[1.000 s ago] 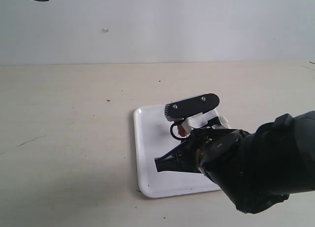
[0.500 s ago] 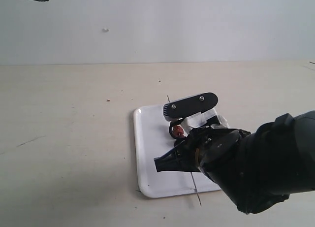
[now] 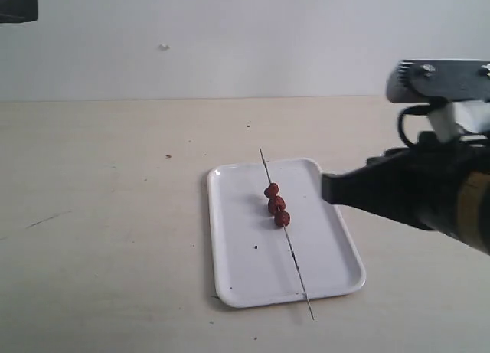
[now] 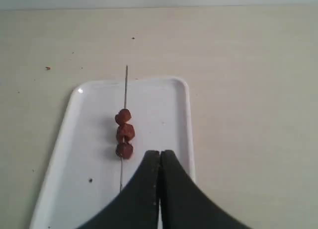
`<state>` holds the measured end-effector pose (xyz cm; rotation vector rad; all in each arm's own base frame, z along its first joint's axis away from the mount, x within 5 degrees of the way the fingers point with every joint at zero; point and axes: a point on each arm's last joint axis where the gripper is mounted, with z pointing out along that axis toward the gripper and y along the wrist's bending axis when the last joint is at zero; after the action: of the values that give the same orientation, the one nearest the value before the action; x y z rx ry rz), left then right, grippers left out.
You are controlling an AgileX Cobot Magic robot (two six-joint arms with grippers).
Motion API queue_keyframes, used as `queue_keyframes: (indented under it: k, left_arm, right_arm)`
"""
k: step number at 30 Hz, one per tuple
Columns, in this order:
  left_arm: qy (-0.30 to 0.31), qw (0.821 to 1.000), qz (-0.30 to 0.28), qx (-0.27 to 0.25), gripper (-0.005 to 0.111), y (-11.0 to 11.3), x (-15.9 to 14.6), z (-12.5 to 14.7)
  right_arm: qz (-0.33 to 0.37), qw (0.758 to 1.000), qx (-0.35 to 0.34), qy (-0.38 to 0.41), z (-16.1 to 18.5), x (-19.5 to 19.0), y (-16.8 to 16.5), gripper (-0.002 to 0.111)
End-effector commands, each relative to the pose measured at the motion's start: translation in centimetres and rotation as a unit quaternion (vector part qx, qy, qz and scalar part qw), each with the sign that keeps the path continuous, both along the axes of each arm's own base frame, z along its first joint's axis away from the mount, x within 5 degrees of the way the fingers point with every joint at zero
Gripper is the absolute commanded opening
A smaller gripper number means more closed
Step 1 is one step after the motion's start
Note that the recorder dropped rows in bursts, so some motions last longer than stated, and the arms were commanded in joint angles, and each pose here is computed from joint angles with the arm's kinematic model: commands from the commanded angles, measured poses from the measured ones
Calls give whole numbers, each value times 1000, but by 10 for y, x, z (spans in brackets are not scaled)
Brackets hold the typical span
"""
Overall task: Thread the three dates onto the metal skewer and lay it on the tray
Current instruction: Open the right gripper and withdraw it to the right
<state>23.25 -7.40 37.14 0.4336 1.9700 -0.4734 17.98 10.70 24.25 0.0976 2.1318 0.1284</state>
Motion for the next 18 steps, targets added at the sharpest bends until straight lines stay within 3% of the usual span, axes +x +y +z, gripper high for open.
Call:
queue_keyframes:
  k: [1, 7, 11, 18]
  left_arm:
    - [-29, 998, 17, -61, 0, 9, -54, -16]
    - [-59, 992, 18, -106, 0, 19, -124, -43]
    - [-66, 992, -10, -107, 0, 18, -144, -46]
    - [-78, 991, -11, -107, 0, 19, -149, -44]
  right_arm:
    - [3, 1000, 17, 4, -14, -31, -28, 0]
    - [23, 997, 62, -25, -4, -44, -36, 0]
    - [26, 997, 65, -27, -3, -44, -36, 0]
    - [24, 997, 67, -25, -3, -45, -36, 0]
